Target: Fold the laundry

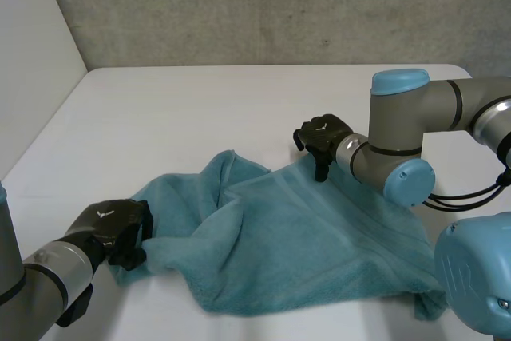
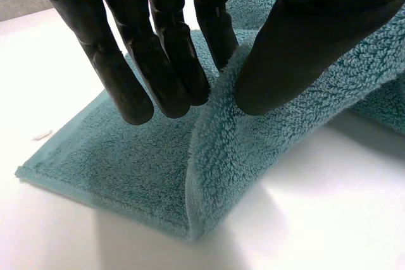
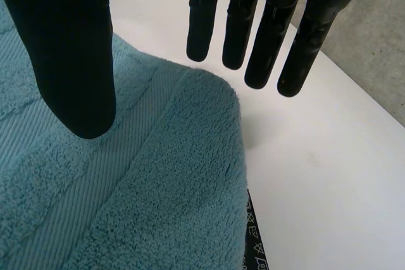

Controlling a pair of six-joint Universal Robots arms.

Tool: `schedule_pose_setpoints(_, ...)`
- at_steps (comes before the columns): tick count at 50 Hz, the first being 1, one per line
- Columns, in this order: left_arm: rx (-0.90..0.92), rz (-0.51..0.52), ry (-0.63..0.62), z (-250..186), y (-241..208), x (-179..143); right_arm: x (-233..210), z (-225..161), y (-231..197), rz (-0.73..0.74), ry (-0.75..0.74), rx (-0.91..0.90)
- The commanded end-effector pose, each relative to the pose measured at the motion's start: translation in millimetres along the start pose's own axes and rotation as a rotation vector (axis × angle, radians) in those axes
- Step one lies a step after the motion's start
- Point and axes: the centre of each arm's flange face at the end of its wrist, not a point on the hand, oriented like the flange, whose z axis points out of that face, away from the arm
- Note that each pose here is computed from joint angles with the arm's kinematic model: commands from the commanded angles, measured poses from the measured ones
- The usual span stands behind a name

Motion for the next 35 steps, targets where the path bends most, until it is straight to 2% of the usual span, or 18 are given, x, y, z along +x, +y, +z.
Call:
schedule_pose_setpoints(1, 0.003, -0.007, -0.013, 3, -1, -4, -3, 4, 10, -0.019, -0.004, -0.024)
schedule_pose_setpoints(8, 0.102, 0.008, -0.014, 21, -16, -10, 10, 3, -3, -0.113, 0.084, -0.012)
schedule_pose_setpoints(12, 0.191, 0.034, -0.024, 38, -46, -15, 42, -6, -49, -0.185, 0.262, 0.096)
schedule_pose_setpoints(13, 0.223, 0.044, -0.03, 41, -56, -17, 59, -17, -80, -0.195, 0.348, 0.189)
schedule_pose_setpoints(16, 0.407, 0.096, -0.064, 44, -114, -24, 85, -40, -134, -0.194, 0.495, 0.391)
schedule_pose_setpoints(17, 0.46, 0.109, -0.07, 42, -131, -25, 104, -59, -165, -0.179, 0.597, 0.529)
schedule_pose_setpoints(18, 0.575, 0.129, -0.093, 38, -165, -28, 112, -68, -178, -0.164, 0.635, 0.583)
schedule_pose_setpoints(20, 0.692, 0.138, -0.132, 32, -199, -33, 117, -77, -188, -0.149, 0.669, 0.635)
schedule_pose_setpoints(21, 0.742, 0.138, -0.151, 29, -213, -36, 127, -99, -211, -0.117, 0.728, 0.739)
schedule_pose_setpoints(23, 0.884, 0.132, -0.213, 16, -249, -40, 127, -111, -221, -0.106, 0.735, 0.771)
schedule_pose_setpoints(26, 1.036, 0.104, -0.303, 2, -277, -49, 126, -127, -224, -0.093, 0.717, 0.755)
schedule_pose_setpoints(28, 1.082, 0.102, -0.321, 0, -282, -50, 122, -131, -219, -0.091, 0.7, 0.722)
schedule_pose_setpoints(30, 1.094, 0.116, -0.332, 1, -278, -49, 118, -134, -212, -0.086, 0.683, 0.686)
schedule_pose_setpoints(35, 0.944, 0.167, -0.302, 15, -235, -33, 96, -139, -184, -0.104, 0.584, 0.6)
